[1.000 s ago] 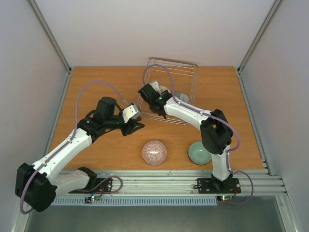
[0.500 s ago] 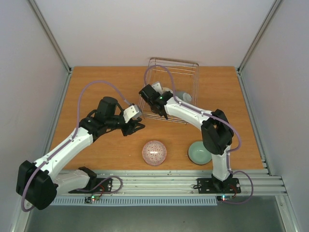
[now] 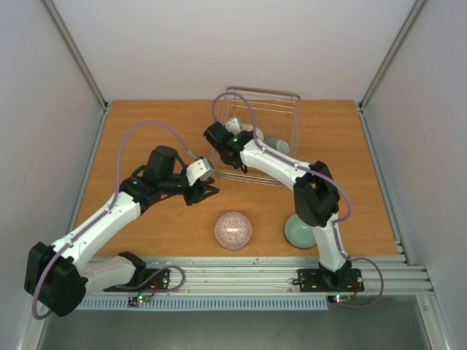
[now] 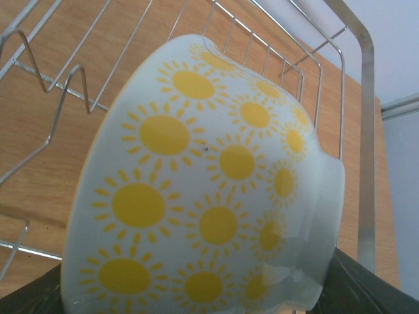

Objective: Load the bowls into the dish rack
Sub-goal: Place the bowl in the dish rack.

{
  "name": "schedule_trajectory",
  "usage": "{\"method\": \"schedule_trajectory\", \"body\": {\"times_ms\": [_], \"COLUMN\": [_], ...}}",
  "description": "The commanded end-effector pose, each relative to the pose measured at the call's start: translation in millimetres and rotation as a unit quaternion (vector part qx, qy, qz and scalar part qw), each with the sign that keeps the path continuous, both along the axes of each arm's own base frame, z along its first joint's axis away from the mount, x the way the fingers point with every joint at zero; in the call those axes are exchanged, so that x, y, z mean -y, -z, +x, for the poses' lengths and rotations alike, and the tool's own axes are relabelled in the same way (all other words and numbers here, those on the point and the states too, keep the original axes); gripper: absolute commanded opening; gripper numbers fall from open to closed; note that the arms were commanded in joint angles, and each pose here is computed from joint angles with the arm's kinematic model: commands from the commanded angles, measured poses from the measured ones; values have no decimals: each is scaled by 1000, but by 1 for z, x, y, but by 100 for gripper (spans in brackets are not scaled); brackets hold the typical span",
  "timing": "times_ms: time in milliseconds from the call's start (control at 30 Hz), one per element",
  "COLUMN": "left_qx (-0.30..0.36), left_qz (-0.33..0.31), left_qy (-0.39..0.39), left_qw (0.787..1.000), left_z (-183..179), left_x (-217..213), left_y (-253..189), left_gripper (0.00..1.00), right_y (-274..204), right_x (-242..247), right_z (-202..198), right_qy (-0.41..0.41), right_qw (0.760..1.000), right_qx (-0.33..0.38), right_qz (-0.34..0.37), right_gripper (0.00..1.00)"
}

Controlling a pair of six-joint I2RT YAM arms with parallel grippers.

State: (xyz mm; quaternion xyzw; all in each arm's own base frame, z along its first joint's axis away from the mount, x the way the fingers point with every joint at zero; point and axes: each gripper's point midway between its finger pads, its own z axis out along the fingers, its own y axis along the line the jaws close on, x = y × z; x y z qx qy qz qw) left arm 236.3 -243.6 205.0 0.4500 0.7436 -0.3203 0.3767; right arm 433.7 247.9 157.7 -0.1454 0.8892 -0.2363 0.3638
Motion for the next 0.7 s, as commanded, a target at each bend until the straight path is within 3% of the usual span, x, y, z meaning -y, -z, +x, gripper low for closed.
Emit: {"method": "schedule_trajectory", "body": {"times_ms": [0,433,667], "left_qx": [16,19,19], "left_qz": [-12,-16,-16], "left_qy": [12,15,15], "left_qw": [1000,1000,1000], "left_z": [0,-2,-3], "left_x": [3,3,3], "left_y": [-9,-11,-12], "left_gripper": [39,40,40], "right_y": [-12,18,26], "right_x": [2,0,4], "right_z": [13,18,22], "right_qy": [18,26,30], "right_qw": [999,999,999], "right_qx": [20,-15,-25], "right_qz": [-18,-24,-28], "right_gripper": [1,3,42]}}
